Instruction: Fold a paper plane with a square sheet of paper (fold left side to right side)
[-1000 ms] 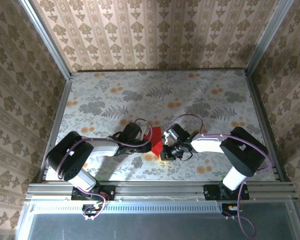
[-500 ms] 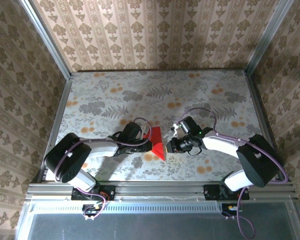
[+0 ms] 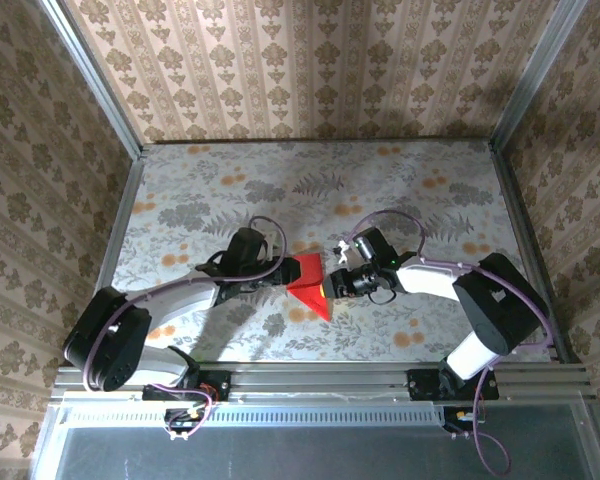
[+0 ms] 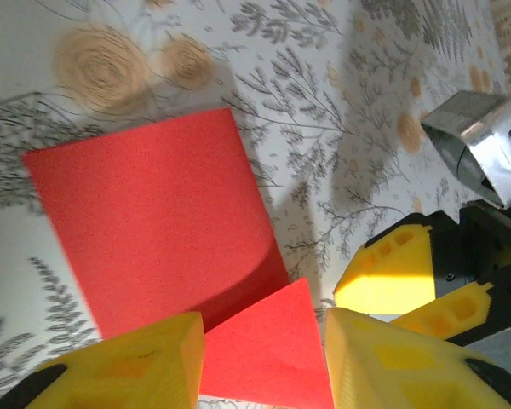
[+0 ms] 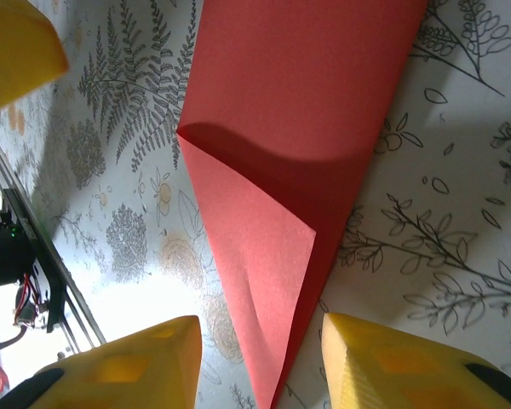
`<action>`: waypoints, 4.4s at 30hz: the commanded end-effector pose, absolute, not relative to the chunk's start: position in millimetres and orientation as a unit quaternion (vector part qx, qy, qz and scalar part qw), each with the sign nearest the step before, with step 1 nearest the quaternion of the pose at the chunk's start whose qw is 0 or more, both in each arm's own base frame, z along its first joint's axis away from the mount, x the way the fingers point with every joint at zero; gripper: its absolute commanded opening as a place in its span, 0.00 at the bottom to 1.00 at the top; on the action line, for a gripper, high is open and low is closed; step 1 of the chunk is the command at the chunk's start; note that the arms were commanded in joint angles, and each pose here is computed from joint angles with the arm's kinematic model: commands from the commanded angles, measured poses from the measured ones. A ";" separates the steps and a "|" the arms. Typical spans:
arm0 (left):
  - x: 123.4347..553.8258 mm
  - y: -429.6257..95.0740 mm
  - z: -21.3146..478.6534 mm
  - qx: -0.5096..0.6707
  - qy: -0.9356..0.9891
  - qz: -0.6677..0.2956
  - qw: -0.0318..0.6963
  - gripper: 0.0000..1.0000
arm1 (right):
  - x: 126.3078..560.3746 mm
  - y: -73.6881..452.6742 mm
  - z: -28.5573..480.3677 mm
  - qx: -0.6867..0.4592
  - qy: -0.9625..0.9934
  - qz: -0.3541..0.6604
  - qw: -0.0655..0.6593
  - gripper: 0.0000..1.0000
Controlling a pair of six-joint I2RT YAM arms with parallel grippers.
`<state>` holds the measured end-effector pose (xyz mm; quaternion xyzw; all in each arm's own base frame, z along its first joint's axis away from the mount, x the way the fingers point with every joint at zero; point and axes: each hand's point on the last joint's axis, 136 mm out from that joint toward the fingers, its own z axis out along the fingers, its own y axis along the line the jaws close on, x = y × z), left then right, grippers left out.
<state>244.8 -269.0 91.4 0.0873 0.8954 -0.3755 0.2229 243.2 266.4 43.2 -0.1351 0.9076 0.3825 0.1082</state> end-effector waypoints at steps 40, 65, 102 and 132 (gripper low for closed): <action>261.7 -247.7 89.5 -0.012 0.886 -0.434 0.163 0.61 | 259.0 270.1 87.3 -0.127 0.876 0.422 0.196 0.02; 282.0 -273.5 68.4 -0.006 0.879 -0.457 0.132 0.01 | 255.3 256.0 76.7 -0.114 0.889 0.403 0.184 0.11; 272.7 -277.5 87.3 -0.058 0.885 -0.429 0.171 0.00 | 226.5 293.1 57.0 -0.258 0.920 -0.002 0.293 0.59; 270.4 -278.1 88.0 -0.050 0.885 -0.432 0.168 0.00 | 247.2 289.6 37.2 -0.259 0.917 -0.054 0.298 0.10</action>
